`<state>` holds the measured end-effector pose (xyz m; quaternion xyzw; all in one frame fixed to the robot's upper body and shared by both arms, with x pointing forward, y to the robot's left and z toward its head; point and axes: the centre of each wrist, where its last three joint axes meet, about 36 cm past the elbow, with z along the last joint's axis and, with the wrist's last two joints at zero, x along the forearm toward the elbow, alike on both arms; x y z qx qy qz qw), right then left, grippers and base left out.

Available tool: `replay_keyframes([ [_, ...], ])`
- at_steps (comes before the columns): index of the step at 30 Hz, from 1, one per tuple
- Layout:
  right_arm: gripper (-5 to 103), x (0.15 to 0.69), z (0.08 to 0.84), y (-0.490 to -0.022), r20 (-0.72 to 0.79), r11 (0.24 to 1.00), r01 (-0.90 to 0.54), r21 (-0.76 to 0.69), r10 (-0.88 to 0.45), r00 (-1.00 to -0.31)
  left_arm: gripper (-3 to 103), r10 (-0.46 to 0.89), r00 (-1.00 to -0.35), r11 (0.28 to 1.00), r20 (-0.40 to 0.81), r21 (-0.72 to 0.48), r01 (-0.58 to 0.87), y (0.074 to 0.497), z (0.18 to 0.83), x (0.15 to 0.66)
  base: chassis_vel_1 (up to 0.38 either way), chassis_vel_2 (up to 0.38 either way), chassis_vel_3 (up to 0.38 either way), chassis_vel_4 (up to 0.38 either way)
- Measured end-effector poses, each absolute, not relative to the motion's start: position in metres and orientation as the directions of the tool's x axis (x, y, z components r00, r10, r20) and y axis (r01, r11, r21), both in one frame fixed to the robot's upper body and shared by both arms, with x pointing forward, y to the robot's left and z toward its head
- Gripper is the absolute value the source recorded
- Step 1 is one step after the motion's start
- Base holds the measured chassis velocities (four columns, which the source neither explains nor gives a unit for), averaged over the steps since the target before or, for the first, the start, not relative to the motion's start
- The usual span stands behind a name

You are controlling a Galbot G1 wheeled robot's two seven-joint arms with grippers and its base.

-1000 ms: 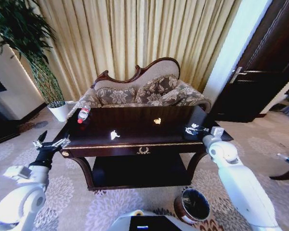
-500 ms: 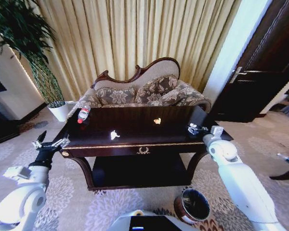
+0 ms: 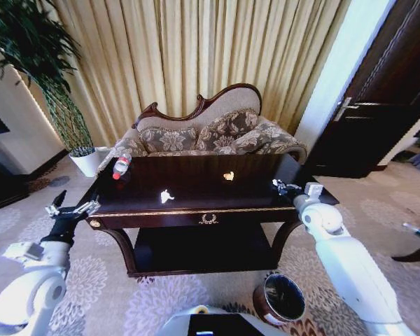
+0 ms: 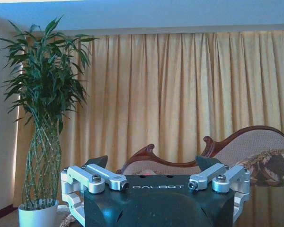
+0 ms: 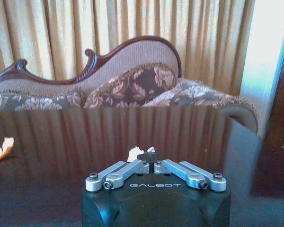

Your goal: Move to the front of the table and place the trash on the table into the trash bin.

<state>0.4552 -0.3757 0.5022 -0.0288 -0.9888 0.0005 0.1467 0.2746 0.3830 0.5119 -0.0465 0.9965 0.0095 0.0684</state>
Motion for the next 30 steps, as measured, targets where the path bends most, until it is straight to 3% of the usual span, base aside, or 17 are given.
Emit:
replay_keyframes([
  [16,0,0.396,0.539,-0.379,0.144,0.995,0.083,-0.053,0.09,-0.985,100,-0.081,-0.985,0.997,-0.155,0.001,-0.082,0.384,0.514,0.279,0.0,0.0,0.0,0.0],
  [30,0,0.362,0.54,-0.344,0.013,0.996,0.084,0.032,0.083,-0.996,100,-0.075,-0.986,0.997,-0.149,-0.014,-0.073,0.392,0.519,0.288,0.0,0.0,0.0,0.0],
])
